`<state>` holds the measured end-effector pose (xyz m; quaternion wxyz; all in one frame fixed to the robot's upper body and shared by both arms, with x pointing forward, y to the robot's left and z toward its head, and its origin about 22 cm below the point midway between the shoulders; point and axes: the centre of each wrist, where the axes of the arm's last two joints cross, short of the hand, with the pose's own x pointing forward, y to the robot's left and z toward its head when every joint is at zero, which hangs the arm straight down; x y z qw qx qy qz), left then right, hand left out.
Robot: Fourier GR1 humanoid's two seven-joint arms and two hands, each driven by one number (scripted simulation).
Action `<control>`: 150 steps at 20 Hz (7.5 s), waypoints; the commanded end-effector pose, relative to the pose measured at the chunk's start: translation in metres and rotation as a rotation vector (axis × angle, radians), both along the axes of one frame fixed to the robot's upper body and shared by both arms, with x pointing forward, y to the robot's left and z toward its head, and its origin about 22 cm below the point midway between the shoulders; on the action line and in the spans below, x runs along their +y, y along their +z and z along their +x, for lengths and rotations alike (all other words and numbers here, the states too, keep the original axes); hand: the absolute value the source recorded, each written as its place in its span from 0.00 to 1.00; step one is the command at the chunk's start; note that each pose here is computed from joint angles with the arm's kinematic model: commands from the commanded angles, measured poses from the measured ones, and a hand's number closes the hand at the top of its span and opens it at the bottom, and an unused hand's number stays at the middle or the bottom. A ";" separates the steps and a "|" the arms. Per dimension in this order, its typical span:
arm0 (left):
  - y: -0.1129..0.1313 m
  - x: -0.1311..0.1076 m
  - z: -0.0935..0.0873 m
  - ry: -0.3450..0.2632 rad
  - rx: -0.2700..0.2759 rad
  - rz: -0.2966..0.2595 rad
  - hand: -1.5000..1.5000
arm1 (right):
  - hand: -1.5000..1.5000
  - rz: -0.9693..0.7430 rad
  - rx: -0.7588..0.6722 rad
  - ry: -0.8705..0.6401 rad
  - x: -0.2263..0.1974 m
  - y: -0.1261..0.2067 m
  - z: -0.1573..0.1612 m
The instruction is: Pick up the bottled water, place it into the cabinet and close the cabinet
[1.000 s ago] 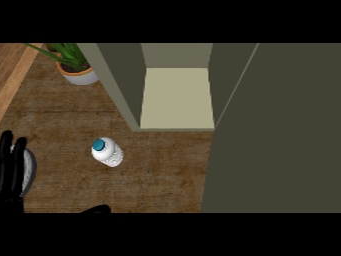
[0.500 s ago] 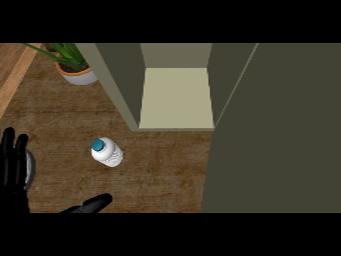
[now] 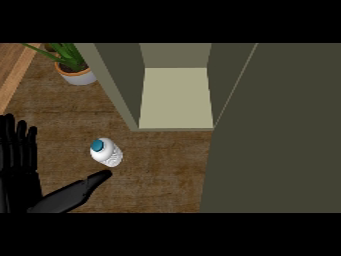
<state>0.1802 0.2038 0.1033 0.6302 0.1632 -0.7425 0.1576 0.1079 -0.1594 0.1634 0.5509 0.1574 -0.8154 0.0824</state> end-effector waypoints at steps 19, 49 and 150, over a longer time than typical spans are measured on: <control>-0.117 0.022 0.047 -0.046 0.100 0.004 0.00 | 0.00 -0.058 -0.072 -0.062 -0.017 0.022 -0.028; -0.231 -0.012 0.042 0.007 0.126 -0.069 0.00 | 0.00 -0.057 -0.073 -0.066 -0.007 0.023 -0.022; -0.063 -0.113 0.223 -0.202 0.000 0.158 1.00 | 0.00 -0.013 -0.041 -0.028 -0.001 0.005 -0.023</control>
